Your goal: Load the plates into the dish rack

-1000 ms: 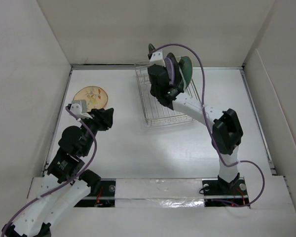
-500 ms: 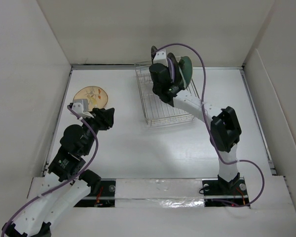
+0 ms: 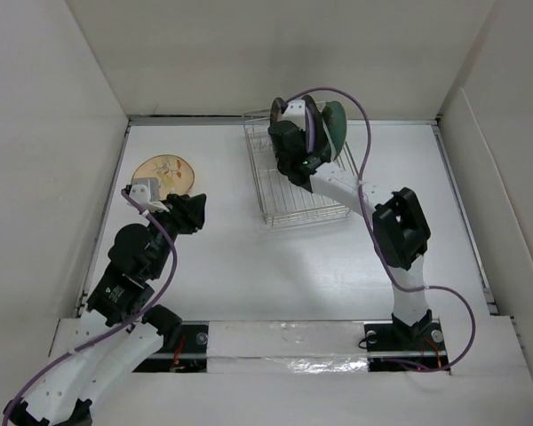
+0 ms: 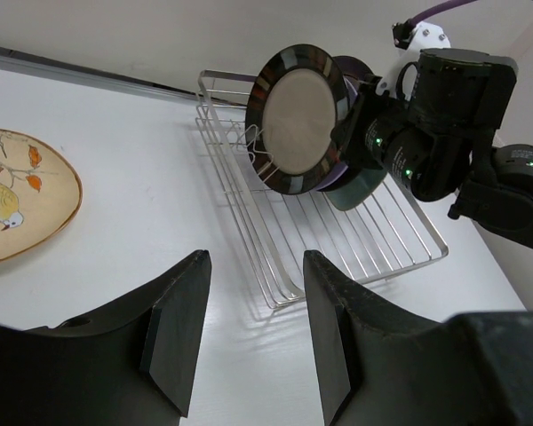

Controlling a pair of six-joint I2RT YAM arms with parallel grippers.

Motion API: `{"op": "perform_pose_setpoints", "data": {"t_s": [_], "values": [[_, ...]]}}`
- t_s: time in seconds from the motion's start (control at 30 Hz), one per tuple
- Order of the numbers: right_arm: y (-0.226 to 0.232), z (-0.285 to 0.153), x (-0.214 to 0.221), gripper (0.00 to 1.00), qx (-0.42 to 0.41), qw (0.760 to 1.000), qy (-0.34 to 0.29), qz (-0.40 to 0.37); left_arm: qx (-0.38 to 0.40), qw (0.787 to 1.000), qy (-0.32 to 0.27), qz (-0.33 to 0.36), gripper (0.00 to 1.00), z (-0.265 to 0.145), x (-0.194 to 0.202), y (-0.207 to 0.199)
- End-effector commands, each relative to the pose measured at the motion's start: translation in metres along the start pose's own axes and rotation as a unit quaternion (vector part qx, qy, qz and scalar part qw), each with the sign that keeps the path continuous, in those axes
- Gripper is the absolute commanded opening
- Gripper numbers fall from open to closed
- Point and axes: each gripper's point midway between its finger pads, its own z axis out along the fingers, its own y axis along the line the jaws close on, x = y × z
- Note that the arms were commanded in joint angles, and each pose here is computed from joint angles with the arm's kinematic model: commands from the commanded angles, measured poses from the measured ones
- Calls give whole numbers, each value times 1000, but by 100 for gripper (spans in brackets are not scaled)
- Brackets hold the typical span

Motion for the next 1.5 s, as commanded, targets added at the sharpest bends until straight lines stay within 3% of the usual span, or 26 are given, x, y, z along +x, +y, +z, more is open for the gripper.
{"op": "perform_pose_setpoints", "data": {"t_s": [0.0,0.07,0.13,0.17,0.23,0.27,0.37,0.47,0.57,0.63,0.7,0.73,0.77,0.8,0.93,1.0,1.03,1.1,1.27,1.3,1.47], "values": [[14,-1,-29,0,-25,995,-38,90,8,1000,-12,2,43,4,-6,-4],[14,-1,-24,0,-23,995,-32,94,5,1000,-11,2,43,5,-6,-4],[10,2,-24,7,-20,994,-28,100,1,1000,-5,3,43,8,-2,-3],[8,4,-22,26,-23,994,-20,104,-3,1000,-4,3,41,9,-2,-2],[8,1,-31,45,-39,993,-19,112,-10,1000,0,5,40,11,0,0],[12,-5,-42,58,-62,991,-23,117,-16,1000,2,5,38,13,2,2],[10,-19,-68,80,-85,988,-43,125,-26,1000,8,5,33,18,4,4],[5,-42,-103,92,-119,981,-69,134,-32,999,24,4,28,25,12,4],[-1,-62,-121,96,-147,976,-82,134,-43,998,36,-6,19,33,14,10],[-11,-84,-135,96,-169,970,-102,144,-43,998,36,-18,11,39,12,8],[-12,-122,-158,67,-213,954,-135,165,-64,997,34,-29,3,50,9,12],[-10,-126,-136,51,-224,954,-120,157,-73,996,35,-46,2,55,8,12],[-12,-134,-139,6,-236,947,-131,175,-81,995,29,-57,0,60,2,10],[-4,-148,-133,0,-267,938,-130,178,-98,992,47,-63,0,72,14,14],[1,-179,-92,0,-315,923,-104,193,-136,980,61,-128,0,103,29,24],[-5,-188,-66,0,-322,921,-87,200,-147,974,70,-157,13,120,39,34],[-8,-196,-51,0,-327,919,-77,204,-167,969,57,-170,23,132,35,53],[-16,-201,-40,1,-329,918,-72,209,-198,963,46,-175,31,140,31,82],[-39,-223,-29,4,-335,915,-82,212,-278,935,63,-210,35,136,42,184],[-47,-231,-36,5,-337,911,-93,218,-316,921,54,-220,35,124,41,219],[-58,-245,-40,8,-348,904,-105,223,-391,893,63,-213,40,96,48,286]]}}
